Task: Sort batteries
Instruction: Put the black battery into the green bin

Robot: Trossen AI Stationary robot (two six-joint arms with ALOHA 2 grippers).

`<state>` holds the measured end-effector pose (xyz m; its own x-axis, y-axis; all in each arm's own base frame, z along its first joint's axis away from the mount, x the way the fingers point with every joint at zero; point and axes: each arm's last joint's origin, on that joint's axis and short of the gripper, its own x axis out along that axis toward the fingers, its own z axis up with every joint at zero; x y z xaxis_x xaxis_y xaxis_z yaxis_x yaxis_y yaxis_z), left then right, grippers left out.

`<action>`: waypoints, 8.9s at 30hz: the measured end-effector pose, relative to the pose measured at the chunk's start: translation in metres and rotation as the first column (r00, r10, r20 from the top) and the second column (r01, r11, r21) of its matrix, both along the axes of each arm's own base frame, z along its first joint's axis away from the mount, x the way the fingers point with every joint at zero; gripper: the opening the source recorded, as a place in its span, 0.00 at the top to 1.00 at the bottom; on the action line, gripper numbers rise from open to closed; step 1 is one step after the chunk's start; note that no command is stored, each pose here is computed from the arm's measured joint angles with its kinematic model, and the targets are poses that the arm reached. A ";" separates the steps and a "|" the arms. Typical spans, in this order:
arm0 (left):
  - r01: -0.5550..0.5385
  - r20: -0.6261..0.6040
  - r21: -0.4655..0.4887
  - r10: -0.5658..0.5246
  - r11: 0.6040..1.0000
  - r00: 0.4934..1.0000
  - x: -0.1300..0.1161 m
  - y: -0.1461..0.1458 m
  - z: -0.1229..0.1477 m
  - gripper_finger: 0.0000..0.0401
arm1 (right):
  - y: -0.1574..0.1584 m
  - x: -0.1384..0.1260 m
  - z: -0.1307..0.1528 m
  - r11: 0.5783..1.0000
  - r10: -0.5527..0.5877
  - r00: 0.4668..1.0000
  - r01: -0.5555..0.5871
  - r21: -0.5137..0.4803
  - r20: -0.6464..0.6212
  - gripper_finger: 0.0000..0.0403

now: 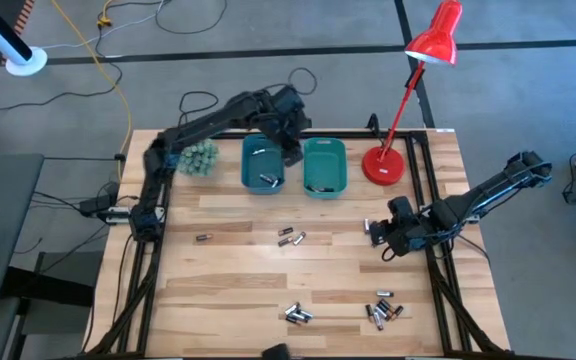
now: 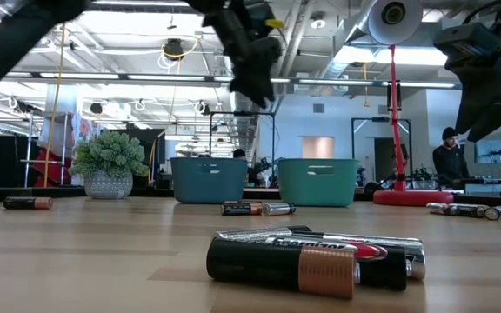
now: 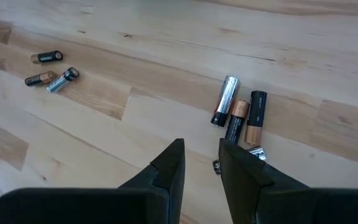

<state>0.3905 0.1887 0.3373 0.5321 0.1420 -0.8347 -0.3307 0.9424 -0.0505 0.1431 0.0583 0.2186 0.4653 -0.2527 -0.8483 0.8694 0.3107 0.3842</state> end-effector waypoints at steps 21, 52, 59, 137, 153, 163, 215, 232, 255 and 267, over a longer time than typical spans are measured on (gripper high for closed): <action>-0.129 -0.085 -0.056 0.124 0.990 0.989 -0.203 -0.116 -0.079 0.53 | 0.000 0.000 0.000 0.995 0.087 0.996 -0.089 -0.046 -0.026 0.71; 0.044 -0.448 -0.140 -0.103 0.989 0.888 -0.210 -0.169 -0.150 0.64 | 0.001 0.000 0.000 0.994 0.096 0.995 -0.097 -0.049 -0.026 0.71; 0.093 -0.504 -0.158 -0.162 0.983 0.848 -0.202 -0.181 -0.162 0.64 | 0.001 0.001 0.000 0.994 0.096 0.995 -0.097 -0.046 -0.021 0.71; 0.211 -0.011 0.071 -0.211 0.975 0.977 0.098 0.028 -0.138 0.73 | 0.001 0.002 0.001 0.994 -0.094 0.994 0.091 0.068 0.050 0.71; 0.086 -0.024 0.025 -0.085 0.996 0.996 0.087 0.021 -0.107 0.54 | -0.004 -0.008 -0.003 0.981 -0.183 0.982 0.185 0.056 -0.038 0.71; 0.044 -0.013 -0.022 -0.044 0.999 0.999 0.059 -0.010 -0.040 0.53 | -0.006 -0.012 -0.009 0.993 -0.117 0.987 0.120 0.015 -0.111 0.71; -0.354 0.494 -0.148 0.380 0.923 0.782 -0.150 -0.230 -0.041 0.53 | -0.025 0.006 -0.065 0.991 0.132 0.956 -0.136 0.003 -0.261 0.71; -0.353 0.494 -0.145 0.377 0.924 0.784 -0.150 -0.229 -0.041 0.53 | -0.024 0.014 -0.077 0.991 0.123 0.928 -0.135 -0.011 -0.352 0.71; -0.355 0.472 -0.123 0.369 0.927 0.801 -0.152 -0.229 -0.044 0.53 | -0.036 0.022 -0.051 0.941 0.299 0.830 -0.340 -0.001 -0.470 0.54; -0.361 0.476 -0.142 0.384 0.922 0.791 -0.152 -0.229 -0.043 0.53 | -0.052 0.037 -0.063 0.844 0.495 0.717 -0.530 0.077 -0.491 0.54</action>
